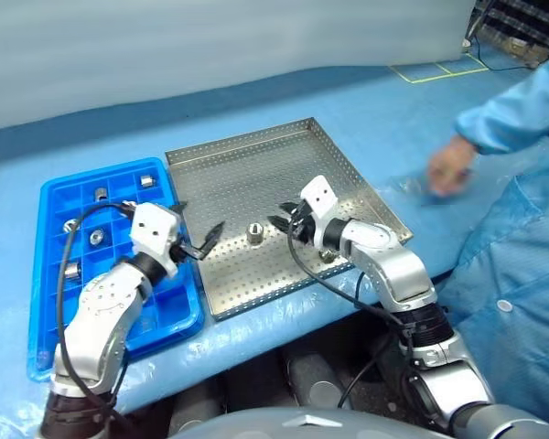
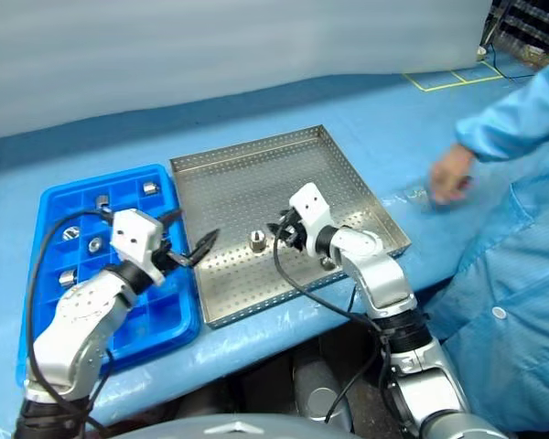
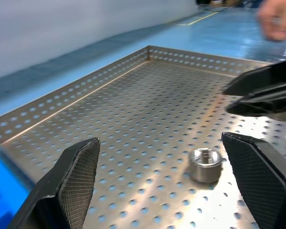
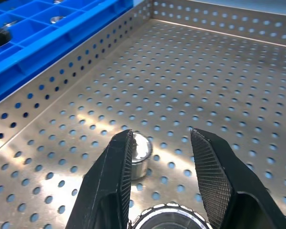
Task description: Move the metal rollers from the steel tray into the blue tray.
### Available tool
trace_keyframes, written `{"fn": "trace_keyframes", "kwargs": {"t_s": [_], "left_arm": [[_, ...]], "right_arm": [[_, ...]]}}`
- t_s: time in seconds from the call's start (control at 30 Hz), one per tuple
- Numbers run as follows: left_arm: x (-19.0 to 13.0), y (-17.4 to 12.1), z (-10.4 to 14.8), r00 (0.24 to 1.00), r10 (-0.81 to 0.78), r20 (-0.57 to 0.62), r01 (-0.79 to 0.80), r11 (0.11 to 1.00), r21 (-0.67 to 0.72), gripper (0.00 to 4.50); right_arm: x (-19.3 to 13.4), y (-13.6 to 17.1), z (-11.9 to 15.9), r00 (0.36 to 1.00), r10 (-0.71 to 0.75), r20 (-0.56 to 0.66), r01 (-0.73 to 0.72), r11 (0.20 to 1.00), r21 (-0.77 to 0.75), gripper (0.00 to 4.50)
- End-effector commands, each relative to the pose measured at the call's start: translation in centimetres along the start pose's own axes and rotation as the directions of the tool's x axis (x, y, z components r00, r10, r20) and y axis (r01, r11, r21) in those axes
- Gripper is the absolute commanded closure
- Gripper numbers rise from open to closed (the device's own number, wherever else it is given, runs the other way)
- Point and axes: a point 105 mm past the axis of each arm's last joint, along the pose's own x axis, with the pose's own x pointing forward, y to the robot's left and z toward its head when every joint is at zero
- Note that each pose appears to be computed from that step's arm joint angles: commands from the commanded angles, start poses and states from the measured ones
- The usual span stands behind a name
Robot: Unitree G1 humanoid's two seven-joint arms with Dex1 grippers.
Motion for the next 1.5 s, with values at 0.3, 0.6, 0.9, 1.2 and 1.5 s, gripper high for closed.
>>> {"fn": "trace_keyframes", "kwargs": {"t_s": [0.3,0.6,0.9,1.2,1.5], "left_arm": [[-1.1,0.7,0.3,0.998,0.057,-0.008,-0.057,0.998,0.031,0.04],[-1.3,0.9,0.2,0.997,0.073,-0.013,-0.073,0.997,0.028,0.04],[-1.5,1.0,-0.2,0.996,0.081,-0.023,-0.081,0.996,0.026,0.04],[-2.5,0.6,-0.9,0.997,0.070,-0.039,-0.071,0.998,-0.002,0.04],[-8.0,2.6,-1.7,0.966,0.234,-0.111,-0.232,0.972,0.032,0.04]], "right_arm": [[3.0,1.1,-1.1,0.995,0.100,-0.022,-0.099,0.995,0.021,2.91],[3.6,1.7,-2.5,0.989,0.116,-0.089,-0.118,0.993,-0.011,0.67],[3.4,0.5,-0.7,0.999,0.038,-0.006,-0.038,0.999,-0.010,2.83],[2.7,1.0,5.7,0.979,0.056,0.198,-0.050,0.998,-0.032,2.82],[4.1,5.6,7.0,0.937,0.304,0.172,-0.286,0.950,-0.123,2.82]]}}
